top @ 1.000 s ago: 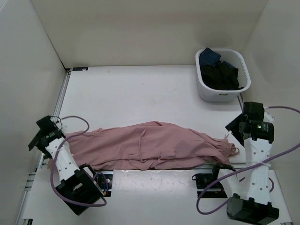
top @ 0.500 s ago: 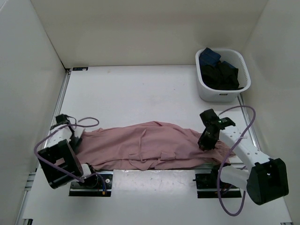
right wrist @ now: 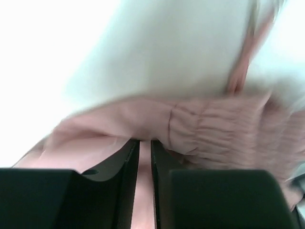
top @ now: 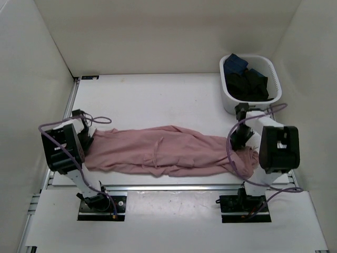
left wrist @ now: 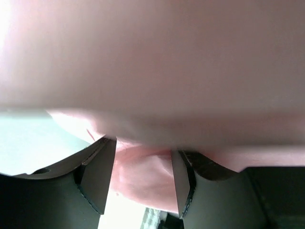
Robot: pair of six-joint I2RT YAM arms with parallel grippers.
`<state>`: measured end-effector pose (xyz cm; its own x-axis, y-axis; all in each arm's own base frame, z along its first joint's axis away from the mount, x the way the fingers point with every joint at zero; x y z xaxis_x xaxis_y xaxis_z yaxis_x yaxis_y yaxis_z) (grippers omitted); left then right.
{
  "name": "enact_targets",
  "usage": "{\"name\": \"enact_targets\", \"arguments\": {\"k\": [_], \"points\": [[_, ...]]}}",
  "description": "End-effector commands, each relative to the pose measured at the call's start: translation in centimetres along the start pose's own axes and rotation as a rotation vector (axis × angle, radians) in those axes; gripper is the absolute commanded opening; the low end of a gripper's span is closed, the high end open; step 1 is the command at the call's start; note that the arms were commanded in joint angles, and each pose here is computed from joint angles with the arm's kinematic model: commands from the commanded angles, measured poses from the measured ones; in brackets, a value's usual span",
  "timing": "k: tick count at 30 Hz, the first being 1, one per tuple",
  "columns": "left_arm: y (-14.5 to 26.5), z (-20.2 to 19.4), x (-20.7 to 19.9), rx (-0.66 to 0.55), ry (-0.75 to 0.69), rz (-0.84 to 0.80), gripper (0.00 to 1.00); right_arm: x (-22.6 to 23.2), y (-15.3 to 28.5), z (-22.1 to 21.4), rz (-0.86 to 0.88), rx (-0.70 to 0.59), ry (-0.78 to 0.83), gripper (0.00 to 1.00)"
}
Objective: Fold and stack the trousers
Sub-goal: Fold the trousers
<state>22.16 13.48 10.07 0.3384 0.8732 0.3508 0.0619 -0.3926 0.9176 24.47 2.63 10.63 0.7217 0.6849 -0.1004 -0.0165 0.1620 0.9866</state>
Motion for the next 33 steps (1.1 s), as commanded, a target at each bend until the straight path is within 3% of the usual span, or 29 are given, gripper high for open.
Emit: {"name": "enact_targets", "arguments": {"k": [1, 7, 10, 11, 15, 19, 22, 33], "points": [[0.5, 5.9, 3.2, -0.201, 0.117, 0.092, 0.6, 3.5, 2.0, 5.9, 0.063, -0.206, 0.009, 0.2], [1.3, 6.4, 3.8, -0.163, 0.123, 0.048, 0.67, 5.2, 4.9, 6.6, 0.208, -0.151, 0.11, 0.3], [3.1, 5.6, 4.4, -0.196, 0.145, 0.062, 0.7, 3.4, 8.7, 5.9, 0.248, -0.198, 0.137, 0.48], [3.5, 5.4, 4.5, -0.198, 0.146, 0.064, 0.71, 1.8, 10.3, 5.0, 0.236, -0.208, 0.135, 0.59], [5.7, 4.3, 5.4, -0.228, 0.169, 0.044, 0.75, -3.8, 10.1, 1.1, 0.108, -0.113, 0.019, 0.79], [6.4, 2.6, 5.2, -0.221, 0.176, 0.031, 0.78, -7.0, 8.5, -2.9, 0.171, -0.078, -0.111, 0.8], [6.6, 1.2, 5.1, -0.214, 0.173, 0.046, 0.78, -6.9, 6.9, -3.9, 0.232, -0.039, -0.162, 0.8], [5.1, -3.2, 3.0, -0.121, 0.128, 0.0, 0.78, -5.9, 1.0, -3.7, 0.19, 0.02, -0.27, 0.76]]}}
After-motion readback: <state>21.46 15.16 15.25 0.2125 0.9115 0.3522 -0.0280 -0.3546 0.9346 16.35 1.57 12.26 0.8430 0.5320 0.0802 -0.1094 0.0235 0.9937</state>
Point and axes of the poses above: each gripper's point midway between its finger pads, its own y axis back along the fingers, its own x axis along the line the jaws close on, z = x × y, the point moved 9 cm from there along y, back along the fingers, and after that the axes turned 3 degrees about -y, right-handed, at the moved point
